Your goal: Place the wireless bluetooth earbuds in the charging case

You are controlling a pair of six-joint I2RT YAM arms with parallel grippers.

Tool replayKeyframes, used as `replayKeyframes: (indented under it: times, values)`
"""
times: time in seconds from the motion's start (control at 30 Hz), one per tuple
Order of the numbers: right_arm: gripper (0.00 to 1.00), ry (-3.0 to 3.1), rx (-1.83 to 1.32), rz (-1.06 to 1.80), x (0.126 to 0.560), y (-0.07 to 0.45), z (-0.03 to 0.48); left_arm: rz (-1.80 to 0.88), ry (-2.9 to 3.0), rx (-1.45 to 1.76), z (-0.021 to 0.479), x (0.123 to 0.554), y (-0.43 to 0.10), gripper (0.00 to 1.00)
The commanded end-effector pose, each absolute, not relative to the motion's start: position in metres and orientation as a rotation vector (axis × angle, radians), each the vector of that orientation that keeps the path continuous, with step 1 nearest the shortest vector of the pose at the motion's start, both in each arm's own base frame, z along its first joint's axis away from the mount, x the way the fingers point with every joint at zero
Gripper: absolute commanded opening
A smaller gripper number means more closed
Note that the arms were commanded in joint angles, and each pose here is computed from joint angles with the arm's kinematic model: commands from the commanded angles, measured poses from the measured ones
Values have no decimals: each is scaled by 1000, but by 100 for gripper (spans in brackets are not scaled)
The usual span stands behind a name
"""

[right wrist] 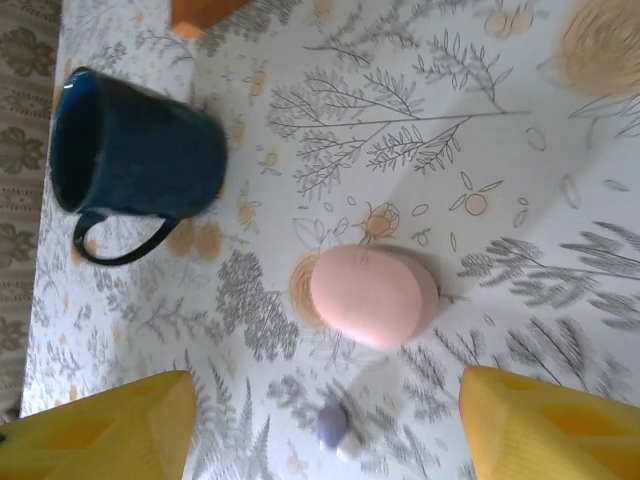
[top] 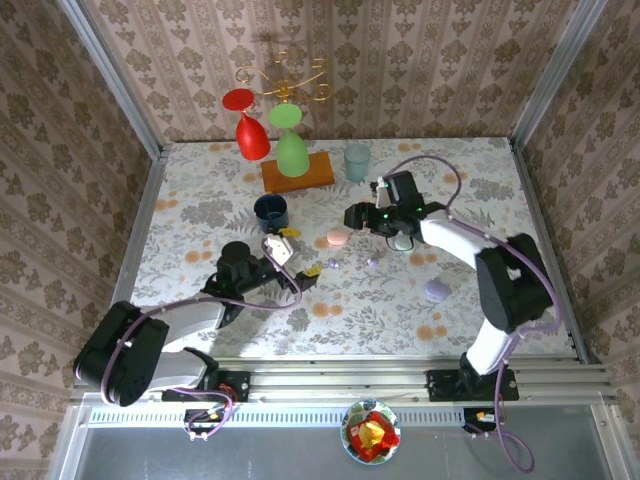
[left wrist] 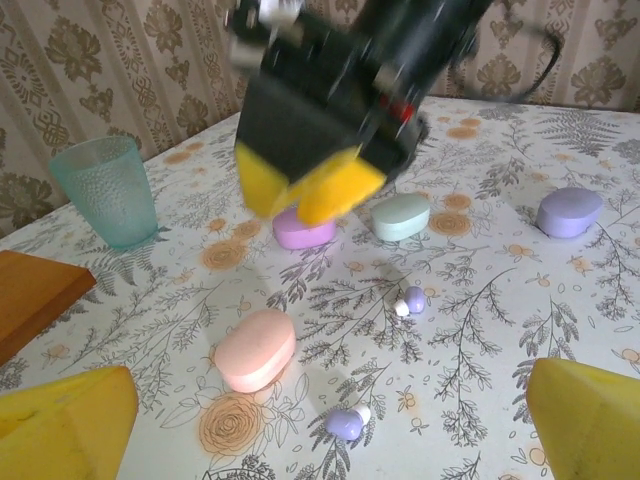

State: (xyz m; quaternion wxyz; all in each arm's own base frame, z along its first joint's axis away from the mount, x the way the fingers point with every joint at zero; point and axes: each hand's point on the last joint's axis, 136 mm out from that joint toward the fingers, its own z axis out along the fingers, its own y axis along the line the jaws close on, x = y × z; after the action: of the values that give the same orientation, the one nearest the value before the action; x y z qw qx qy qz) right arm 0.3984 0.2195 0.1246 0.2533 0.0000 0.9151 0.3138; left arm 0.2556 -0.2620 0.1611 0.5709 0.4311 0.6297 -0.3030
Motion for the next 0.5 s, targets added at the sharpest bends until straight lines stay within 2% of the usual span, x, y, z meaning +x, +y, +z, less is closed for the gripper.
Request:
replayKeyframes:
  times: [0.0, 0.13, 0.37, 0.47]
  values:
    - [74, 2644, -188, 472, 360, 170, 118, -715, 1443, 1057, 168, 252, -268, 100]
    - [77, 2779, -332, 90, 330, 120, 124, -713, 1452, 1068, 163, 250, -267, 100]
    - [77, 2969, -655, -297, 297, 76, 117, -695, 1438, 1041, 164, 254, -259, 100]
    - [81, 3038, -818, -524, 285, 56, 108, -703, 1433, 1043, 166, 253, -260, 100]
